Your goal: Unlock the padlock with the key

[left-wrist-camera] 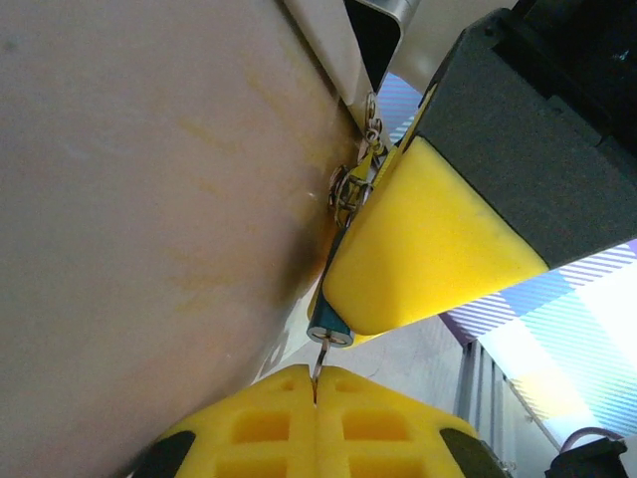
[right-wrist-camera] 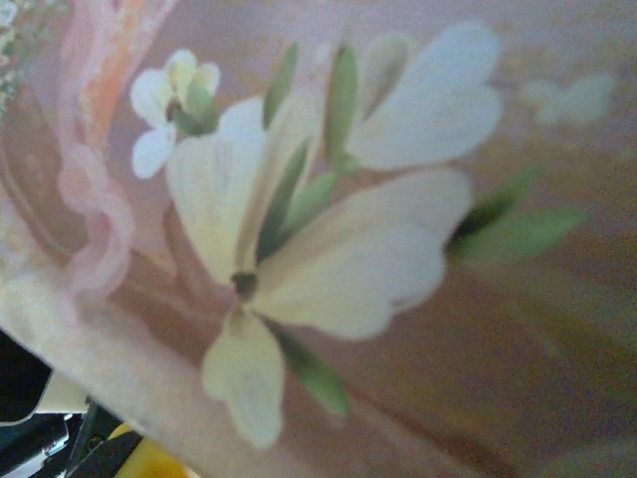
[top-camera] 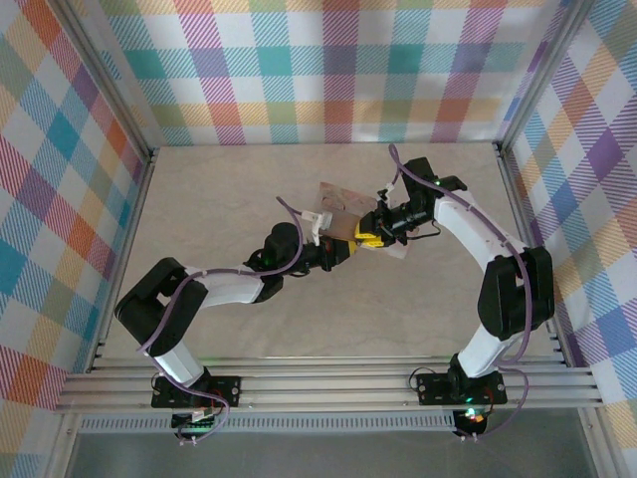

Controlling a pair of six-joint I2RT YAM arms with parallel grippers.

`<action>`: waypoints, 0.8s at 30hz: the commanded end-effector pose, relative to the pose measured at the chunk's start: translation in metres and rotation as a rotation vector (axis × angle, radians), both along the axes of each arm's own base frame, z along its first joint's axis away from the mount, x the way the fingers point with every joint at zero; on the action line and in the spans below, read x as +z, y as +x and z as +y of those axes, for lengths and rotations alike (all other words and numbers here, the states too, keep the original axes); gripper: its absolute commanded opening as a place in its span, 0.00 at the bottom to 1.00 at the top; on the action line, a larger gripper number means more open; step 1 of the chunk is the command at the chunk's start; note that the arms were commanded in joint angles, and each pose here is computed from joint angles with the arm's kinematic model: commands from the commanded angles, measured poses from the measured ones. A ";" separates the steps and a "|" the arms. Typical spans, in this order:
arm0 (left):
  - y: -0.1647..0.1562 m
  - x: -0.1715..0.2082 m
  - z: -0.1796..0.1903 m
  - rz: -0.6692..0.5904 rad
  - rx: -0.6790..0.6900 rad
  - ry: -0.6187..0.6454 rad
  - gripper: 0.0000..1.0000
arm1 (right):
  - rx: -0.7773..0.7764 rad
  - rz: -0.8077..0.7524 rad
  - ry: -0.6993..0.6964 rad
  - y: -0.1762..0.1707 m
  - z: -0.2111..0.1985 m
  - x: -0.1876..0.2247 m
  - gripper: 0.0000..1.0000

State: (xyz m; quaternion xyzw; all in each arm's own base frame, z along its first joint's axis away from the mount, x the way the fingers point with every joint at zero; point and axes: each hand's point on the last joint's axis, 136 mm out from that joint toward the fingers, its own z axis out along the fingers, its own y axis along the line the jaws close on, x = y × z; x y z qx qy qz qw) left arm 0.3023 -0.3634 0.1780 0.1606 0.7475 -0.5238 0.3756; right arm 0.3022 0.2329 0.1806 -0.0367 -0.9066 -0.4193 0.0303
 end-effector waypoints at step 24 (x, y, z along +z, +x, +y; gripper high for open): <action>-0.041 -0.083 -0.043 -0.570 0.117 0.419 0.00 | 0.053 0.217 -0.041 -0.048 0.013 -0.079 0.06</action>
